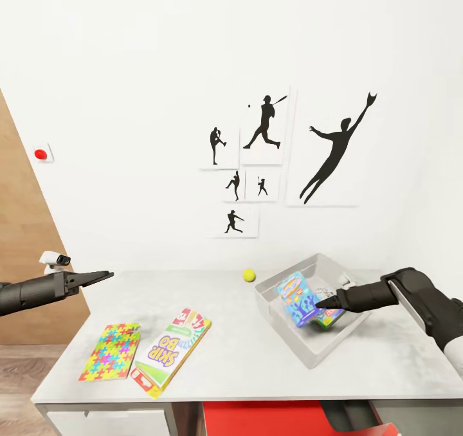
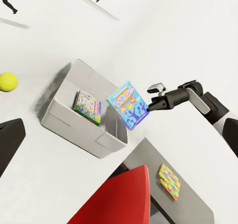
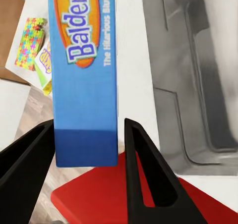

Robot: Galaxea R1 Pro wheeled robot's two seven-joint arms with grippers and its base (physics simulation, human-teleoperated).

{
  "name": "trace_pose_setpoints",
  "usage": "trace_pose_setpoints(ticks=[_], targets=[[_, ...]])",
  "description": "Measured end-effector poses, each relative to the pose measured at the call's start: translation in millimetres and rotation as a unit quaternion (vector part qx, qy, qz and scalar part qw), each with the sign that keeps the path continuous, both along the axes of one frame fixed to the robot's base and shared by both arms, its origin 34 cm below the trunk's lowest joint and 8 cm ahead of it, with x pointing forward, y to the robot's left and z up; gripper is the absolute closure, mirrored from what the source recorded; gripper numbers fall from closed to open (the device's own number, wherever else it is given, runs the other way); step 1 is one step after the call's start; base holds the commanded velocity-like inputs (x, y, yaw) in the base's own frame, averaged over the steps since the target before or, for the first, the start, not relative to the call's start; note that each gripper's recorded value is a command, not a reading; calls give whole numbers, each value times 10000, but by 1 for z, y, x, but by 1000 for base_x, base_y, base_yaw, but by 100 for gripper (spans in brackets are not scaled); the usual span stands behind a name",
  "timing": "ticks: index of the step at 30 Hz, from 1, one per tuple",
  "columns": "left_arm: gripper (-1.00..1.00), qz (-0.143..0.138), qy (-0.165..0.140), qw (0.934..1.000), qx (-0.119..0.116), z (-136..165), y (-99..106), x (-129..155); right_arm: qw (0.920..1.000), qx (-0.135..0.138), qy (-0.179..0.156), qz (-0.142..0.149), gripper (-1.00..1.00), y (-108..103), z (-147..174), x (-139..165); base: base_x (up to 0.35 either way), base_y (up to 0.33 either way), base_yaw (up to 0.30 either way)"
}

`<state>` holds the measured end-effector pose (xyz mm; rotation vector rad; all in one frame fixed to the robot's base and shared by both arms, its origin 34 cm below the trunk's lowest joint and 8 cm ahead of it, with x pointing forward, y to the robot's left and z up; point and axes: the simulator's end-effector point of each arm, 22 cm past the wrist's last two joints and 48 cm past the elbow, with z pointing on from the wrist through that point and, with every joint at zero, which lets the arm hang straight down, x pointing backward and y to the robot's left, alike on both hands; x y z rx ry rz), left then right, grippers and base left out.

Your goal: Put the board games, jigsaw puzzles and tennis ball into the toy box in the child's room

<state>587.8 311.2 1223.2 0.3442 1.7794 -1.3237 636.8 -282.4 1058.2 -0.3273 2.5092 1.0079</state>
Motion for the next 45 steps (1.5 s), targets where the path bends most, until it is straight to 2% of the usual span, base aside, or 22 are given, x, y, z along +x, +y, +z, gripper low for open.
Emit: trace_pose_setpoints(ticks=[2, 6, 23, 26, 31, 34, 40, 45], targets=[[-100, 0, 1, 10000, 0, 0, 0, 0, 9999, 89, 5, 91, 100, 15, -1, 0, 0, 0, 0], [-100, 0, -1, 10000, 1, 0, 0, 0, 9999, 92, 9, 135, 100, 21, -2, 0, 0, 0, 0], [-100, -2, 3, 10000, 0, 0, 0, 0, 10000, 39, -20, 88, 100, 15, 0, 3, 0, 0, 0], [-100, -7, 2, 10000, 0, 0, -1, 0, 9999, -70, -54, 82, 100, 12, 0, 5, 0, 0, 0], [-100, -9, 3, 10000, -3, 0, -1, 0, 9976, -670, -139, 52, 100, -7, 0, 17, 0, 0, 0], [-100, -11, 4, 10000, -7, 0, -1, 0, 9967, -812, -28, -57, 100, -18, -4, 22, 0, 0, 0], [-100, -15, 4, 10000, -14, 0, -2, 0, 9962, -849, 77, -182, 100, -27, -4, 27, 0, 0, 0], [-100, -17, 2, 10000, -16, 0, -2, 0, 9962, -852, -37, -175, 100, -28, 3, 33, 0, 0, 0]])
